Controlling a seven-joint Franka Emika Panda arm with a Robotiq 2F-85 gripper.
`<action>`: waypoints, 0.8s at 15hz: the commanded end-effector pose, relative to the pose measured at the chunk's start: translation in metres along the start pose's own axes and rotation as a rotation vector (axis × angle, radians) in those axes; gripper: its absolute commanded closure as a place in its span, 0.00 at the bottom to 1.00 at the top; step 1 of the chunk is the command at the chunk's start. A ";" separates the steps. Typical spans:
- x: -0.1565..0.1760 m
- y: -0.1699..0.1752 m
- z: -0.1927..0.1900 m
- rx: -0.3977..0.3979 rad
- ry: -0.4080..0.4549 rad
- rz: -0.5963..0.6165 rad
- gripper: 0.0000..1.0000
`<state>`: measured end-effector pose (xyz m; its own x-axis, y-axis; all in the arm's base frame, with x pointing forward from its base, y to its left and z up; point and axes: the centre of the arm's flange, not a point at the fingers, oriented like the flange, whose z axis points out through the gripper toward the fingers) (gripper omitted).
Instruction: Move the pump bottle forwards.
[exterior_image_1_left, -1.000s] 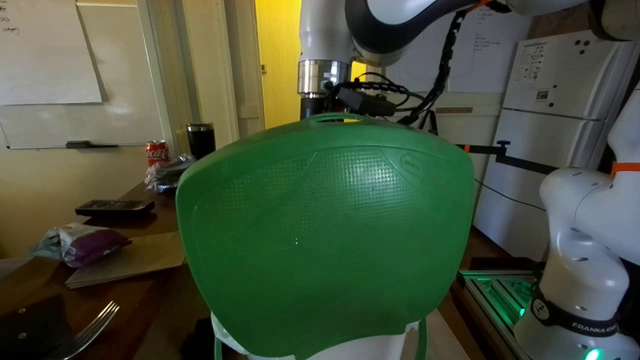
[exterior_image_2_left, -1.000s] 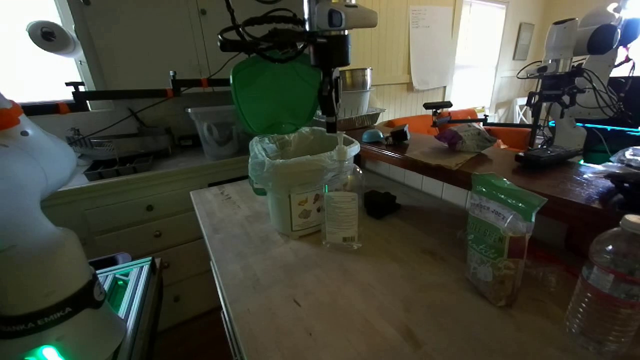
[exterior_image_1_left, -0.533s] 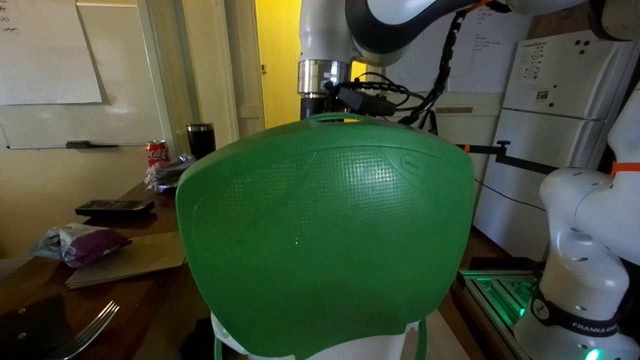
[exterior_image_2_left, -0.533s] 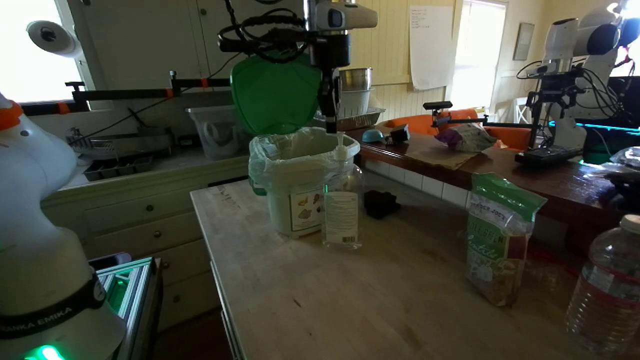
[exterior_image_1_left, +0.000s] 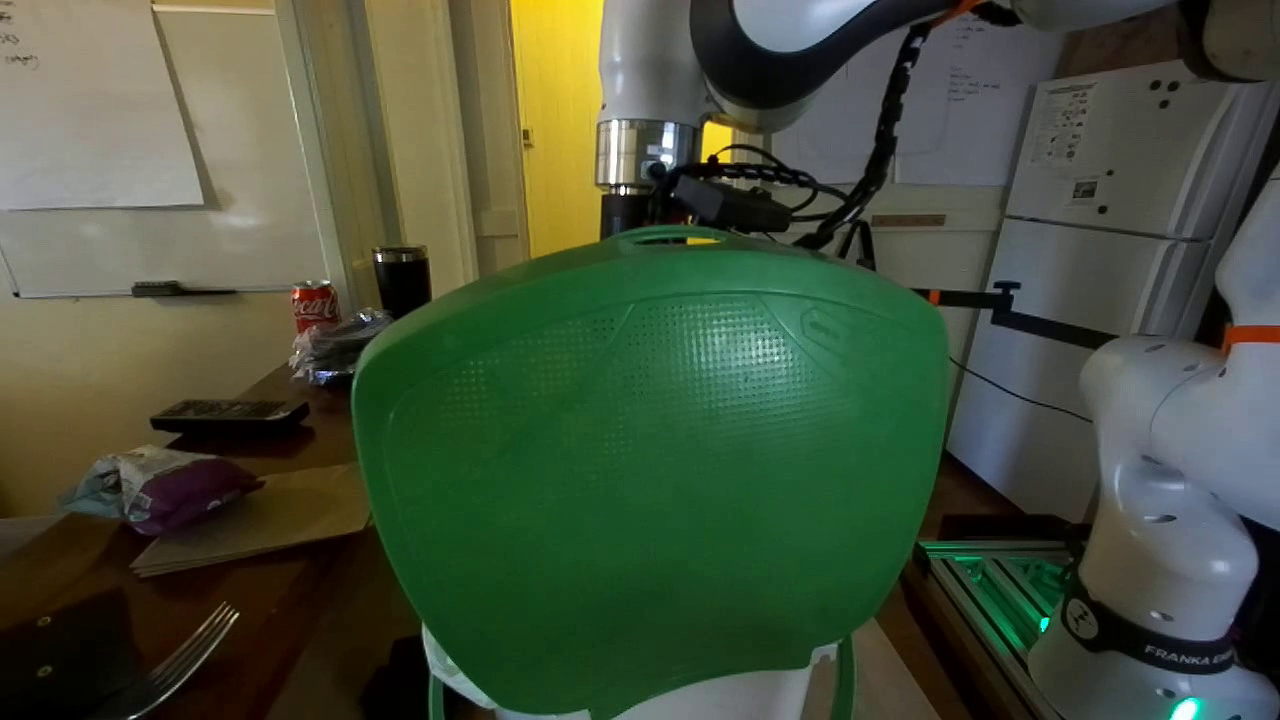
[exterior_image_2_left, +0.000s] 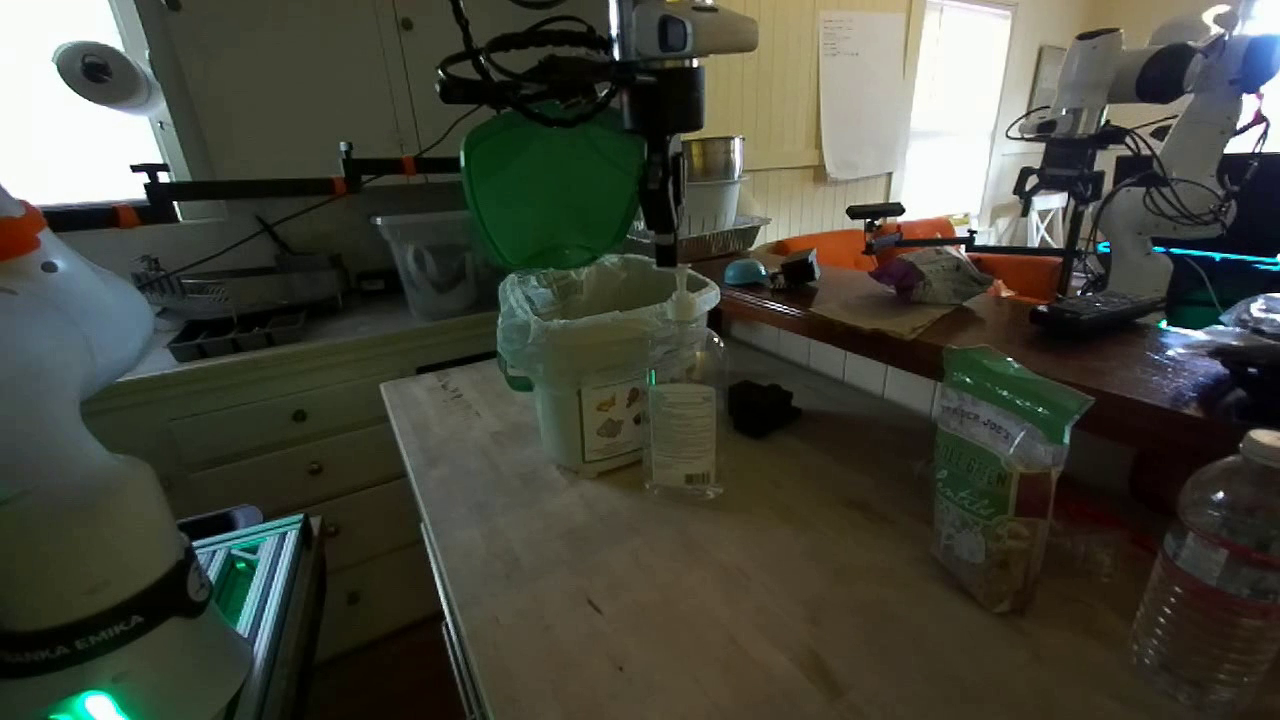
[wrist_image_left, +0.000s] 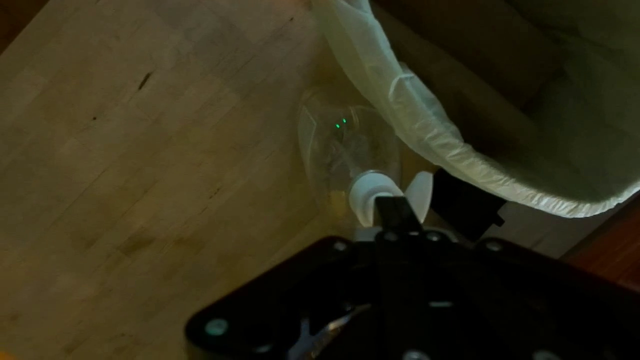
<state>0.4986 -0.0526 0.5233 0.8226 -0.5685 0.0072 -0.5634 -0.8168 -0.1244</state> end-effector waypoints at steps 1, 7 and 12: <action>-0.001 0.001 0.004 -0.008 0.020 -0.001 1.00; 0.001 -0.003 0.017 -0.019 -0.003 -0.019 1.00; 0.000 -0.006 0.026 -0.030 -0.025 -0.026 1.00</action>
<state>0.5006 -0.0488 0.5206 0.8288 -0.5595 0.0067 -0.5548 -0.8232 -0.1204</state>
